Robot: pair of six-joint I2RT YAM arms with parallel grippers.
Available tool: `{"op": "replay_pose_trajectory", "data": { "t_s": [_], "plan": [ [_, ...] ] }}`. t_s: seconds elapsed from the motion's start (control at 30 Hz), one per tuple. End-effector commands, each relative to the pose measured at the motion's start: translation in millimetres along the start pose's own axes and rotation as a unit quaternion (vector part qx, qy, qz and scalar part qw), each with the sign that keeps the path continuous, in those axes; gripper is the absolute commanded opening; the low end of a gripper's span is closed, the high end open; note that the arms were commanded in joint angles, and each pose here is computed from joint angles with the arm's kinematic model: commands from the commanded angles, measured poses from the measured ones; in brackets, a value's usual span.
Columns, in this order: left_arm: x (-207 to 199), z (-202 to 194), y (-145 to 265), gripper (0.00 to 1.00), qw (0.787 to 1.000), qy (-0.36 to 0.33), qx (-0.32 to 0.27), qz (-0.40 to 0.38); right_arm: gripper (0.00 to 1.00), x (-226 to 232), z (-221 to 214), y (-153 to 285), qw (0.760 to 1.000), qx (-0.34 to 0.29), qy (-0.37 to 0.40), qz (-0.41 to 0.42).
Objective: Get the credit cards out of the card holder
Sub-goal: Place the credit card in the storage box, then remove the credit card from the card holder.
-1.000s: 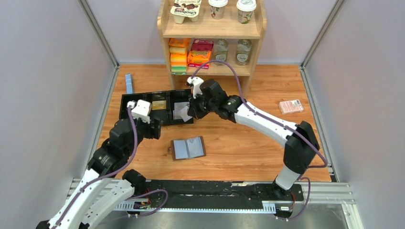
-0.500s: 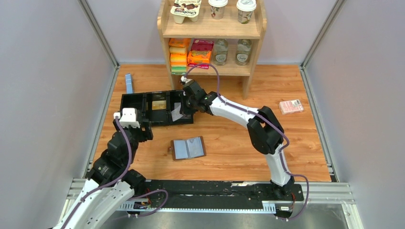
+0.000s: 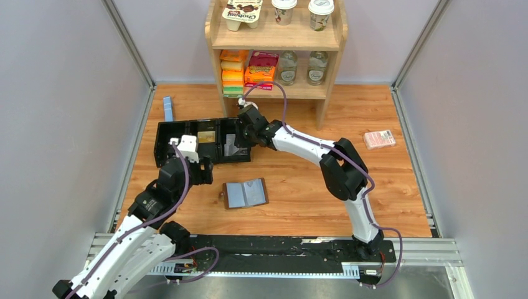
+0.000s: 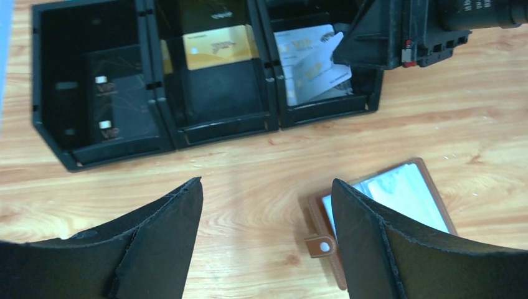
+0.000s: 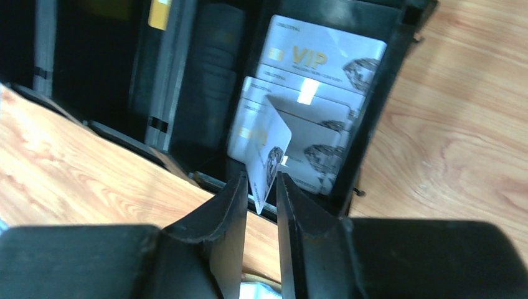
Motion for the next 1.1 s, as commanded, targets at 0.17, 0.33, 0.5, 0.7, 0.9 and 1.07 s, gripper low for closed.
{"op": "replay_pose_trajectory", "data": {
  "t_s": [0.17,0.33,0.5,0.7,0.9,1.07],
  "plan": [
    [-33,-5,-3,0.82,0.989,0.091,0.058,-0.099,0.35,-16,13,57,0.994,-0.066,0.021,-0.079],
    [-45,-22,-10,0.80,0.977,0.130,0.109,-0.127,0.42,-24,4,93,0.993,-0.076,0.030,-0.084],
    [-56,-38,-17,0.71,0.962,0.168,0.160,-0.143,0.45,-25,-28,114,0.997,-0.049,0.022,-0.051],
    [-61,-62,-25,0.65,0.948,0.186,0.218,-0.140,0.44,-18,-75,118,1.000,-0.001,0.018,-0.016],
    [-61,-85,-37,0.64,0.939,0.191,0.263,-0.111,0.41,-4,-114,108,0.999,0.044,0.027,0.006],
    [-57,-101,-46,0.56,0.936,0.193,0.286,-0.074,0.39,5,-130,96,0.997,0.066,0.046,0.003]
  ]
}}
Point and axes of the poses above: each gripper's point midway between its finger pads, its own y axis back along the fingers, its own x axis along the line the jaws close on, z = x × y, the point moved 8 cm from there along y, back along the fingers, and after that the axes turned 8 degrees about y, right-handed, at the moved point
